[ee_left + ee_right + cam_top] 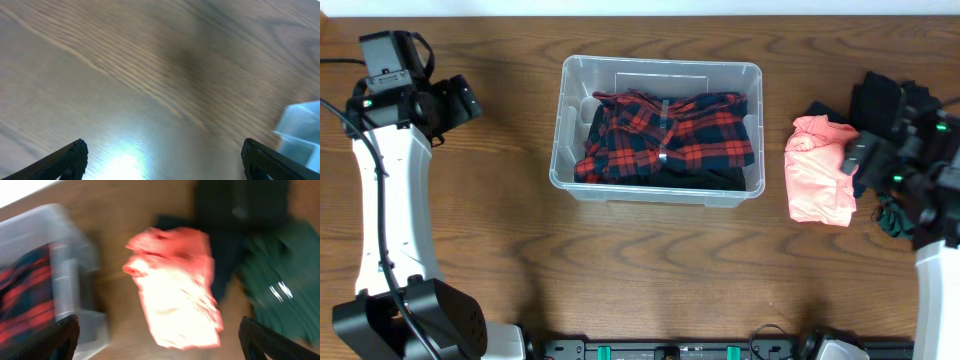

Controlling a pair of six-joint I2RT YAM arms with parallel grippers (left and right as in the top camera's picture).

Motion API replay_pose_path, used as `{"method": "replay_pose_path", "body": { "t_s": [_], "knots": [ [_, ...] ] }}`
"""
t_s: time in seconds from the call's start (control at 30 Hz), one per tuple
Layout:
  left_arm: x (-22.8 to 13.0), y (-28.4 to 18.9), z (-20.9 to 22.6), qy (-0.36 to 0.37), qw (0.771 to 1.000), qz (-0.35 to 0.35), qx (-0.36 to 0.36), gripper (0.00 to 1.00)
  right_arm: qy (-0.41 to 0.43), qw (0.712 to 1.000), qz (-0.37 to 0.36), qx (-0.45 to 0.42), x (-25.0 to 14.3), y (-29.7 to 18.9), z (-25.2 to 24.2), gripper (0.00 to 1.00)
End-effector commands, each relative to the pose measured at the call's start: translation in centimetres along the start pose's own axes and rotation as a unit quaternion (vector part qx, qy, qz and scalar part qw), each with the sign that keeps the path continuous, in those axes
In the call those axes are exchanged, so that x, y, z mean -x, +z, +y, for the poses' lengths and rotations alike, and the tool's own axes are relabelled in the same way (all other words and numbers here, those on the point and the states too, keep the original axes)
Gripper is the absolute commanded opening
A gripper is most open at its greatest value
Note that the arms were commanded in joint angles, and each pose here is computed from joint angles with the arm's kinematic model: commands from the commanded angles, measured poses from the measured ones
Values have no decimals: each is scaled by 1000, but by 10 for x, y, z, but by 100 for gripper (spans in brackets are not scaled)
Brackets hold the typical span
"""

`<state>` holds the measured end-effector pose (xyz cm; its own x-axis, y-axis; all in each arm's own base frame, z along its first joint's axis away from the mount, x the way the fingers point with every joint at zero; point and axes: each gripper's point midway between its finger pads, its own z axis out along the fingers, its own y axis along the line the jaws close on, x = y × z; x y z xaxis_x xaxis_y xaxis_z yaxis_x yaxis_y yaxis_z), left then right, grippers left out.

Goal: Pack container
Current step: 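Reach the right gripper to the pink shirt and grasp it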

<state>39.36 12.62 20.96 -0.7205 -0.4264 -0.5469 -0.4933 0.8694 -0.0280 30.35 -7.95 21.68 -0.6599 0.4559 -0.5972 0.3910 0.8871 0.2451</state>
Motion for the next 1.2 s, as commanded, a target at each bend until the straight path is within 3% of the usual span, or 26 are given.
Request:
{"method": "replay_pose_path", "body": {
  "t_s": [0.0,0.47,0.6,0.93,1.1,1.13,1.17],
  "knots": [
    [3,0,14,-9,999,-7,31,98,80,996,24,-10,-7,12,-26,99],
    [3,0,14,-9,999,-7,31,98,117,972,203,-9,-79,103,-67,99],
    [3,0,14,-9,999,-7,31,98,84,969,227,51,-89,121,-55,94],
    [3,0,14,-9,999,-7,31,98,77,960,265,53,-109,146,-63,92],
    [3,0,14,-9,999,-7,31,98,69,957,276,56,-116,157,-63,79],
    [3,0,14,-9,999,-7,31,98,67,956,278,57,-118,159,-61,73],
    [3,0,14,-9,999,-7,31,98,66,956,280,57,-119,160,-60,59]
  ]
}}
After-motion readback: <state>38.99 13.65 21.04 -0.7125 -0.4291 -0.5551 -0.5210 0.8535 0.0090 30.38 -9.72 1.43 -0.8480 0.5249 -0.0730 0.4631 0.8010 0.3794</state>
